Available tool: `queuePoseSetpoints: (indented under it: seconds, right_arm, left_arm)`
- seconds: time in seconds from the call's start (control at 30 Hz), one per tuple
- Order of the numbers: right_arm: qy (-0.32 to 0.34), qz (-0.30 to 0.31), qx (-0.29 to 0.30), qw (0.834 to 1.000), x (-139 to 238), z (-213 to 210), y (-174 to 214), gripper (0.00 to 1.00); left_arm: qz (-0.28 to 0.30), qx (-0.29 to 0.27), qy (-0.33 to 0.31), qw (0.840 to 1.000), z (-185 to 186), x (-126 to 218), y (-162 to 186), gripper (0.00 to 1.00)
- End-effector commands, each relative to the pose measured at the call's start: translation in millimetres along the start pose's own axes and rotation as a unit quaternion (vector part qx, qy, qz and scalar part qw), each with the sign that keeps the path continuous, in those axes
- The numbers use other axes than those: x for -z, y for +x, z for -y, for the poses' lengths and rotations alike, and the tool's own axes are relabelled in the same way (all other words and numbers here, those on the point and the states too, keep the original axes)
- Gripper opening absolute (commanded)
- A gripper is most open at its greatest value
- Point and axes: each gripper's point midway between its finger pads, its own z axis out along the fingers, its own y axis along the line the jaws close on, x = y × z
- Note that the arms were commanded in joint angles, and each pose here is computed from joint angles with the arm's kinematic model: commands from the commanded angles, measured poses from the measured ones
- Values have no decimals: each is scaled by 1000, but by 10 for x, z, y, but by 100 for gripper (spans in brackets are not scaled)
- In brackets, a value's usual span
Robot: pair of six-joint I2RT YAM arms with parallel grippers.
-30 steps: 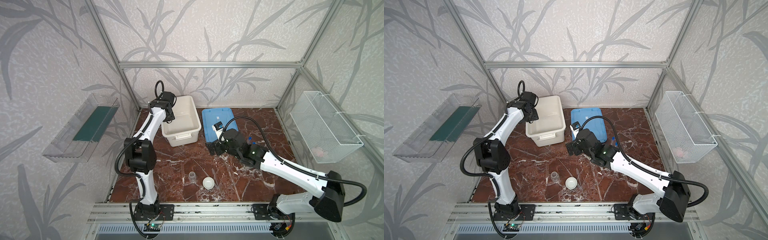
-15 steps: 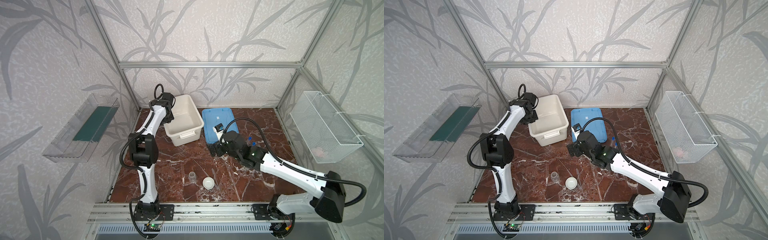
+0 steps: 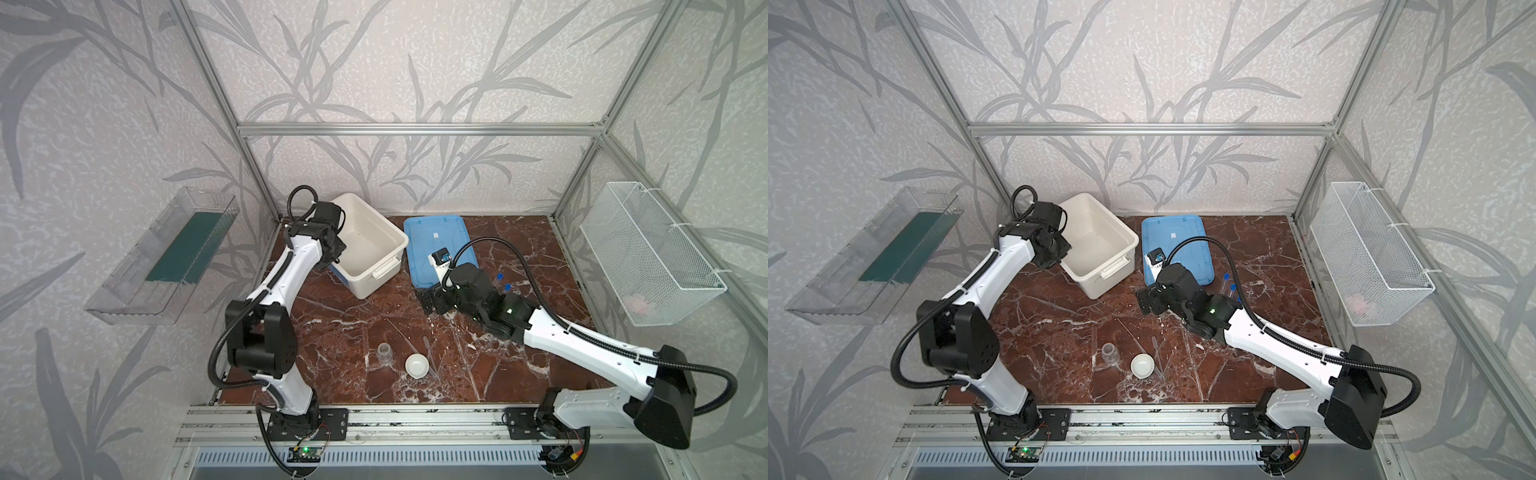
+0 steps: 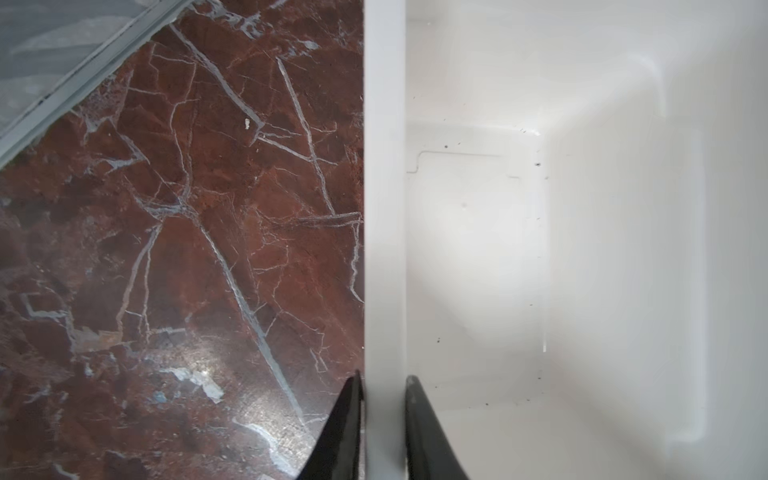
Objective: Organize the chemistry lab equipment
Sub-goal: 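Lower the left gripper onto the white bin's near rim and close it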
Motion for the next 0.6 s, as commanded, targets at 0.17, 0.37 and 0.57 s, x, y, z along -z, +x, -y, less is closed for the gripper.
queuePoseSetpoints:
  seconds: [0.17,0.37,0.57]
  right_arm:
    - [13,26,-12,1000,192,84,-102,100]
    - [19,31,-11,999,233,116,-101,100]
    - [20,29,-11,999,239,124,-84,100]
  left_arm:
    - [64,139,29,988,-169,130,221,20]
    - [82,105,66,989,-12,214,216,46]
    - [72,92,37,992,-95,84,126,63]
